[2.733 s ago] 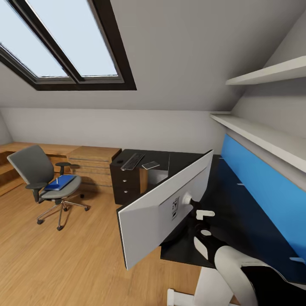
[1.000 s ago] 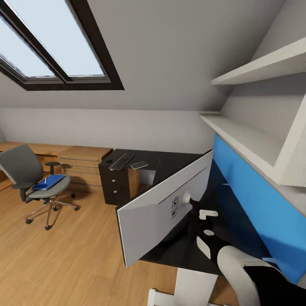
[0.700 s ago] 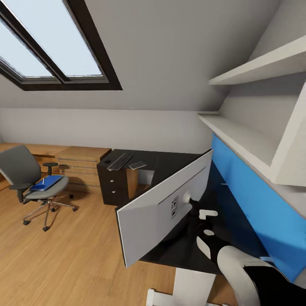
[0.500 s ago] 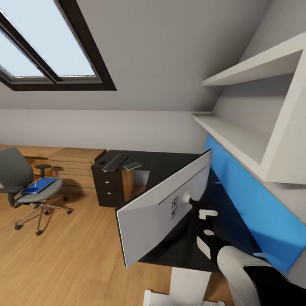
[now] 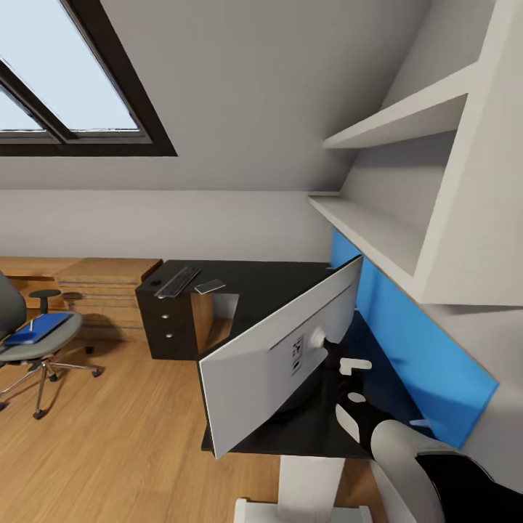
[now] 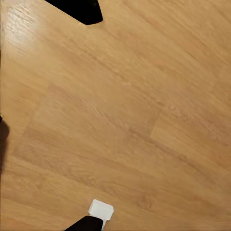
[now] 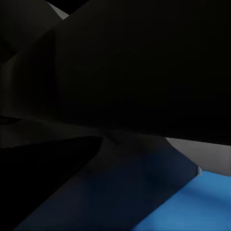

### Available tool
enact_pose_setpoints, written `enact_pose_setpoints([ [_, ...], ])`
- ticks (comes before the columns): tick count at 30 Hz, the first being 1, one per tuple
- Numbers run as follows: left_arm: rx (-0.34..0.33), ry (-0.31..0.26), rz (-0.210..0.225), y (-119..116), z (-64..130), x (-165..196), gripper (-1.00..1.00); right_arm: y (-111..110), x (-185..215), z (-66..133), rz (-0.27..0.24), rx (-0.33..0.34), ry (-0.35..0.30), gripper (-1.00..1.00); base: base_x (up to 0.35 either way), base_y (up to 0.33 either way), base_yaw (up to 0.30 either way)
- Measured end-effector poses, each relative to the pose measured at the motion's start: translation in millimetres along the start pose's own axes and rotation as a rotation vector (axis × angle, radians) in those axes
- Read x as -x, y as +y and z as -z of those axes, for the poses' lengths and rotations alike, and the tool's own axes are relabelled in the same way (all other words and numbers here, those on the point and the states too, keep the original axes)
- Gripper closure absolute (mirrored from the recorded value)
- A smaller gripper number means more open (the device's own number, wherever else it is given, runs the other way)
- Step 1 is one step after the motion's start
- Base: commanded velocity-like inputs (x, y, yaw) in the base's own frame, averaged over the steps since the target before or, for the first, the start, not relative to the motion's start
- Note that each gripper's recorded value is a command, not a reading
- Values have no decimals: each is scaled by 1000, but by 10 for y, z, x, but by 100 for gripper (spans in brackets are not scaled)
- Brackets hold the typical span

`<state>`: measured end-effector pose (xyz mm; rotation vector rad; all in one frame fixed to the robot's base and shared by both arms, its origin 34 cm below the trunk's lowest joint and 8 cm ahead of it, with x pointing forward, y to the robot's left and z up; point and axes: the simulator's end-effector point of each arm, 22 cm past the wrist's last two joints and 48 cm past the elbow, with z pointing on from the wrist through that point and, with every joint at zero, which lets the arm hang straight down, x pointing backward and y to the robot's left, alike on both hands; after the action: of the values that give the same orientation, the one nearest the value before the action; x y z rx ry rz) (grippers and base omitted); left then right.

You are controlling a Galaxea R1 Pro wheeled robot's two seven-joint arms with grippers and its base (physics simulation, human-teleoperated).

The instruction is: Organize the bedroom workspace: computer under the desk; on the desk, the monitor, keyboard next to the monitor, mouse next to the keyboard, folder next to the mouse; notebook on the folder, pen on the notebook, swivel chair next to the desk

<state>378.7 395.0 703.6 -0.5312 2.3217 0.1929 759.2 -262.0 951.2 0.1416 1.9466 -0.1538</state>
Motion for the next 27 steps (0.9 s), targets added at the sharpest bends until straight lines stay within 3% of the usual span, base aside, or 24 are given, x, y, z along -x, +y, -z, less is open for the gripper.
enact_pose_setpoints([
  [4, 58, 4, 55, 263, -28, 68, -100, -2, 2, 0, -2, -1, 0, 100, 0, 0, -9],
  [10, 60, 11, 76, 362, -110, 325, -100, -5, 7, -1, -3, -2, -1, 100, 0, 0, -2],
  [11, 64, 38, 145, 474, -174, 589, -100, -6, 3, -1, -3, -3, 0, 100, 0, 0, 0],
  [15, -3, 47, 200, 283, -202, 1030, -100, -6, 3, 0, -3, -3, 0, 100, 0, 0, 0],
  [16, -67, 204, 334, 155, -112, 1126, -100, -29, 1, 3, -7, -6, -13, 100, 0, 0, 0],
  [17, -181, 156, 314, -200, 60, 1774, -100, -40, 37, -3, -11, -9, -21, 100, 0, 0, 0],
  [18, -312, -30, 321, -691, 447, 2684, -100, -82, 67, -10, -6, -12, -29, 100, 0, 0, 0],
  [19, -384, -167, 307, -917, 818, 3263, -100, -99, 72, -9, -2, -14, -32, 100, 0, 0, 0],
  [27, -393, -175, 326, -981, 882, 3288, -100, -118, 67, -16, 0, -15, -30, 100, 0, 0, 0],
])
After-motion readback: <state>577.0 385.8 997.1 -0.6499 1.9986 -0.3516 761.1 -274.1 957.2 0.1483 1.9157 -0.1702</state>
